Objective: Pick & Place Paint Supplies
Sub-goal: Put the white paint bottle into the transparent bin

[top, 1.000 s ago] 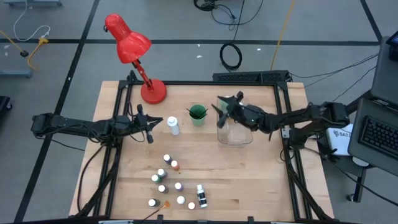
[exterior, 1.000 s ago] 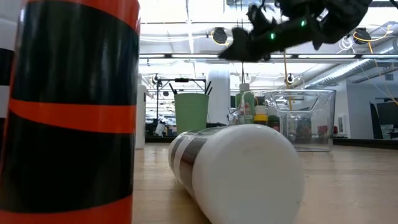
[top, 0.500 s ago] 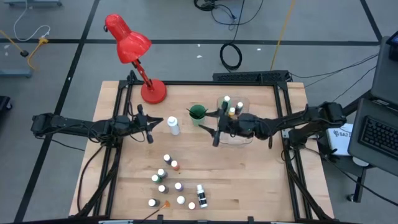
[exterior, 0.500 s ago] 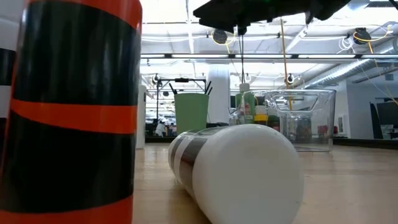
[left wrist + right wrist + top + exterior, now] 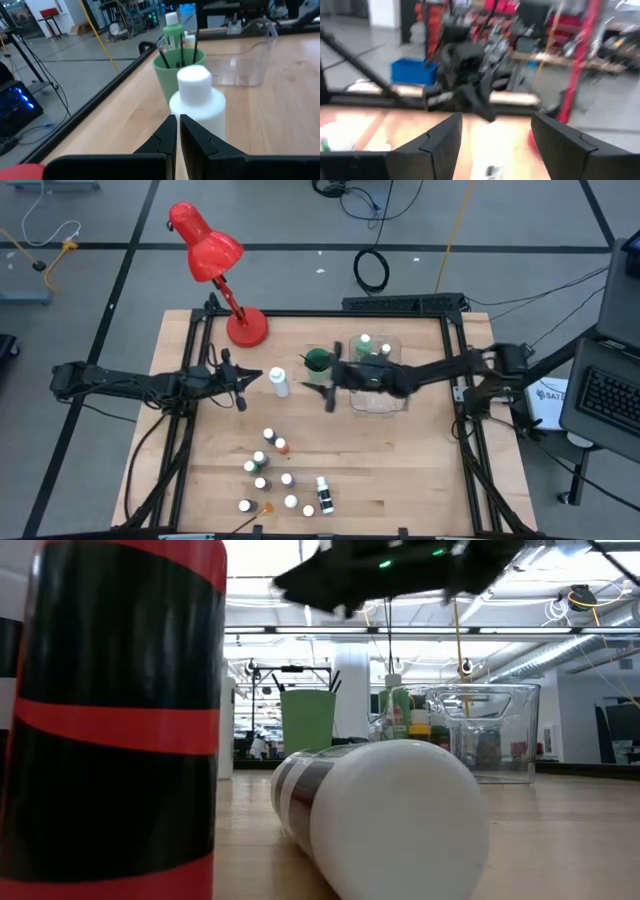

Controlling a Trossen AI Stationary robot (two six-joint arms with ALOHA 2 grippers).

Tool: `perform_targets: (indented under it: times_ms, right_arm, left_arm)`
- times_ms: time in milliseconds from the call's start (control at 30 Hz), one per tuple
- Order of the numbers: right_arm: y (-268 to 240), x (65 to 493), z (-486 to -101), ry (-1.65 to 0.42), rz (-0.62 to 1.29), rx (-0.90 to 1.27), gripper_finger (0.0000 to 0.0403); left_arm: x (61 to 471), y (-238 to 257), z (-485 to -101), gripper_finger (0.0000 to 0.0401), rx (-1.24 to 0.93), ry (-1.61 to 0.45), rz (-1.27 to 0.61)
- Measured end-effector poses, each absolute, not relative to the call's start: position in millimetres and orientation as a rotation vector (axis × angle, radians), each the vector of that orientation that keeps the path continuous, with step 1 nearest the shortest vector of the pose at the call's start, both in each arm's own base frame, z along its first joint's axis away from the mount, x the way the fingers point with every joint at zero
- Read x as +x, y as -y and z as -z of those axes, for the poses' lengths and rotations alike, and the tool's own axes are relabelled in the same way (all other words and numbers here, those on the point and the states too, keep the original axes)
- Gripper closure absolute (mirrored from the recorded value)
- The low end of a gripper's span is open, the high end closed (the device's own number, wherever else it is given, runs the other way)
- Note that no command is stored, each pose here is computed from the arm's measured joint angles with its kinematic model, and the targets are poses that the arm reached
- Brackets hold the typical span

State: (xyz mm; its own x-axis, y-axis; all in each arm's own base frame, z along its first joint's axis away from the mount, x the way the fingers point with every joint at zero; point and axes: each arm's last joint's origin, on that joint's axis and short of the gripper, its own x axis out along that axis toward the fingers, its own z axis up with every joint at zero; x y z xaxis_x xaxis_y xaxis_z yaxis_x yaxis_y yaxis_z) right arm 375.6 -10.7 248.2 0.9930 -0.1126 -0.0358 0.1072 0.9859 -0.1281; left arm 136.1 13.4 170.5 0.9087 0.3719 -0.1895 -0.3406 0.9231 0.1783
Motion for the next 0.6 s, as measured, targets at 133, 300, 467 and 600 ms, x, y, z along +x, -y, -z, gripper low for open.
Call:
perform_targets:
  times_ms: [133, 300, 467, 600]
  right_arm:
    - [22.8, 422.6, -244.7, -0.132, 0.112, -0.127, 0.0139]
    - [45.9, 467.8, -243.1, -0.144, 0.136, -0.063, 0.0122]
    - [55.6, 480.9, -237.2, -0.210, 0.167, -0.037, 0.0123]
    - [56.5, 479.6, -233.0, -0.261, 0.206, -0.035, 0.0122]
  left_arm:
    - [136.4, -13.6, -169.5, 0.0375, 0.150, -0.235, -0.373]
    - [135.3, -13.6, -164.4, 0.0375, 0.155, -0.288, -0.371]
    - [134.3, -13.6, -161.1, 0.0375, 0.171, -0.326, -0.368]
    - [134.1, -13.6, -160.7, 0.0375, 0.170, -0.330, -0.369]
